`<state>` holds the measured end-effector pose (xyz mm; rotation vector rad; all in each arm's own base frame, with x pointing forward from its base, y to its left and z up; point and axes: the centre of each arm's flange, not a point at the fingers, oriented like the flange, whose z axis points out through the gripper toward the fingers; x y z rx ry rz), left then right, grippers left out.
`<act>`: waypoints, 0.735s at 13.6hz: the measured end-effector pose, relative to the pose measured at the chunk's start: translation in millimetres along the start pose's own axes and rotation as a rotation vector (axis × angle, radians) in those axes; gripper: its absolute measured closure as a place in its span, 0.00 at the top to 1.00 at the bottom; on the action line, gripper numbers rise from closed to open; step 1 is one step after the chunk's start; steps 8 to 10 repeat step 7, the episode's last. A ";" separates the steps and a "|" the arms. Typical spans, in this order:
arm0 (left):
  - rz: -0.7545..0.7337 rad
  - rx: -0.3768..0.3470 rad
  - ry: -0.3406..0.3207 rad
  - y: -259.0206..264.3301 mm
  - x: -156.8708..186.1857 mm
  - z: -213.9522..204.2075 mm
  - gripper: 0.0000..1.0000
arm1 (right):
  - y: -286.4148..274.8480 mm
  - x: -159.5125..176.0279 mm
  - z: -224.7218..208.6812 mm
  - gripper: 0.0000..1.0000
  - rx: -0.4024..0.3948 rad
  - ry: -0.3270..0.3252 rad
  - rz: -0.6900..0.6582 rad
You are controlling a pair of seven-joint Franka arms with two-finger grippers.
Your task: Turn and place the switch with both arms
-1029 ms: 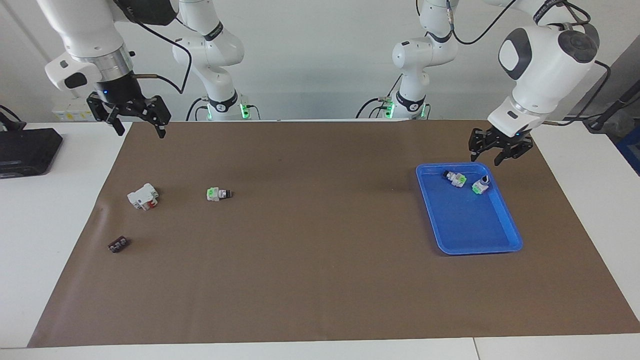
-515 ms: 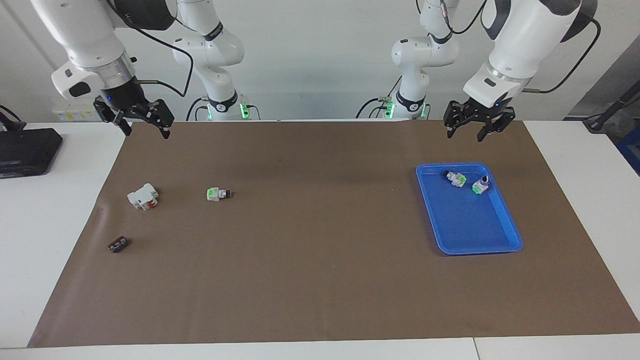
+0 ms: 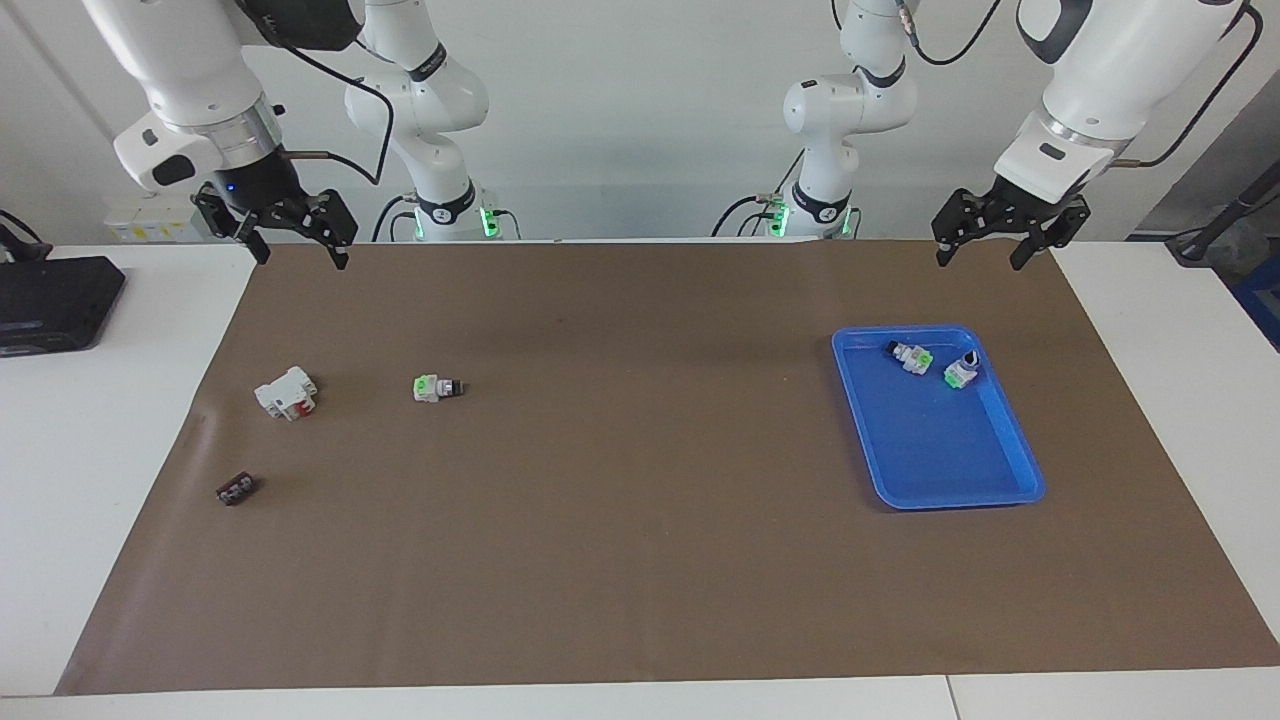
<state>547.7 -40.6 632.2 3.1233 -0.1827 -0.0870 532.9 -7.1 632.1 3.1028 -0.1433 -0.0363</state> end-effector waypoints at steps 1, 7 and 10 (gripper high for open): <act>-0.013 -0.001 -0.007 -7.1 -0.2 3.4 1.00 | -0.3 -0.1 -0.5 1.00 0.000 0.000 -0.001; -0.028 0.000 0.017 -15.2 2.2 3.6 1.00 | -2.6 -0.3 0.0 1.00 0.000 -0.001 -0.005; -0.028 0.000 0.017 -15.2 2.2 3.6 1.00 | -2.6 -0.3 0.0 1.00 0.000 -0.001 -0.005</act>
